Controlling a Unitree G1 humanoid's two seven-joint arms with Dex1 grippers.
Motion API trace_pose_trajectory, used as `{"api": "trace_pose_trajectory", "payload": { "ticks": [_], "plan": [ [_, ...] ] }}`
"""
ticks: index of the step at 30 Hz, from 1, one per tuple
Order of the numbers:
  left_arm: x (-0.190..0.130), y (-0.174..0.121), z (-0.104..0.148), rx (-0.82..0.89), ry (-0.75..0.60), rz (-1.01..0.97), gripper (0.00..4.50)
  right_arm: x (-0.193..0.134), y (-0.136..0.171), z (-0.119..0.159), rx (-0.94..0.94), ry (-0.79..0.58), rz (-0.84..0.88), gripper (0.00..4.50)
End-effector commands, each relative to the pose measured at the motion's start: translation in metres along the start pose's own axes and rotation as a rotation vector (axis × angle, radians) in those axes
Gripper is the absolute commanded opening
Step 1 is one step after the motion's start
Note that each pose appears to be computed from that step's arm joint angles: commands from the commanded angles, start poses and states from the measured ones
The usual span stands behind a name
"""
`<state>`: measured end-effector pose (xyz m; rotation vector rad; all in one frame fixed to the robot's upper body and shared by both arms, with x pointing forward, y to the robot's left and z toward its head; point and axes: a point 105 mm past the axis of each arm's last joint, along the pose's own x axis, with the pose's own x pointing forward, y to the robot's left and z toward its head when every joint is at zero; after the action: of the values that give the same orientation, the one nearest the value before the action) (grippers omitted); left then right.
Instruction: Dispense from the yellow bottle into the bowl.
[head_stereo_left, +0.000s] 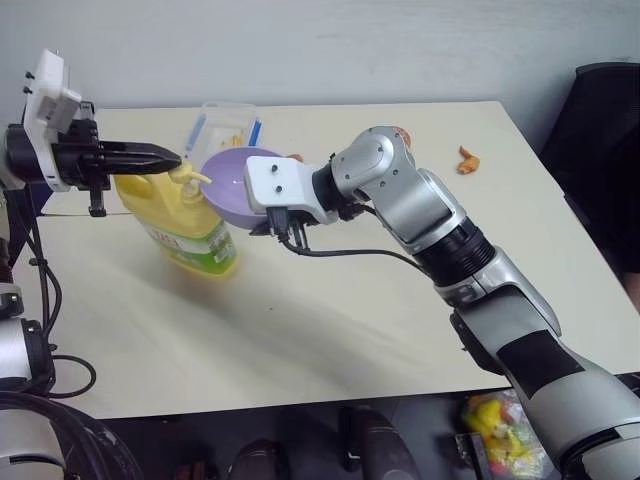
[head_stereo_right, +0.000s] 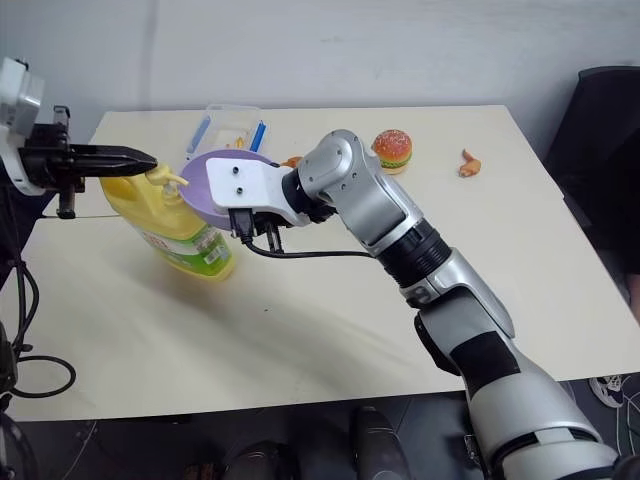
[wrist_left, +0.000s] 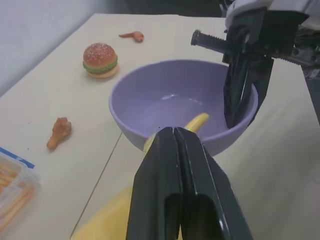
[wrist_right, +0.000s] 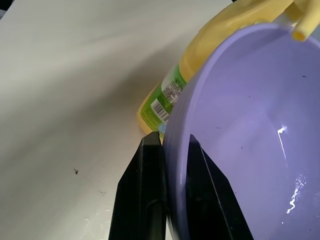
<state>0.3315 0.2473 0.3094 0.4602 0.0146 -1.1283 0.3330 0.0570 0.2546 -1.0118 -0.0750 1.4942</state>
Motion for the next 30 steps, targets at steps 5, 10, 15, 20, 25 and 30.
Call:
{"api": "trace_pose_trajectory", "payload": {
  "ticks": [5,10,15,20,25,30],
  "plan": [
    [-0.001,0.003,-0.003,0.093,0.07,0.038,0.03,-0.007,-0.01,0.018,-0.074,-0.022,-0.036,0.0],
    [0.008,0.002,-0.008,0.097,0.08,0.022,0.03,-0.006,-0.007,0.013,-0.074,-0.011,-0.021,0.0],
    [0.017,0.001,-0.009,0.093,0.071,-0.003,0.03,-0.003,-0.006,0.01,-0.064,-0.009,-0.025,0.0],
    [0.023,-0.002,-0.016,0.078,0.094,-0.031,0.03,-0.003,-0.006,0.009,-0.062,-0.005,-0.026,0.0],
    [0.026,-0.002,-0.027,0.072,0.144,-0.025,0.03,-0.003,-0.008,0.011,-0.067,-0.004,-0.031,0.0],
    [0.029,-0.006,-0.049,0.054,0.219,-0.037,0.03,-0.003,-0.008,0.01,-0.07,-0.002,-0.033,0.0]
  ]
}}
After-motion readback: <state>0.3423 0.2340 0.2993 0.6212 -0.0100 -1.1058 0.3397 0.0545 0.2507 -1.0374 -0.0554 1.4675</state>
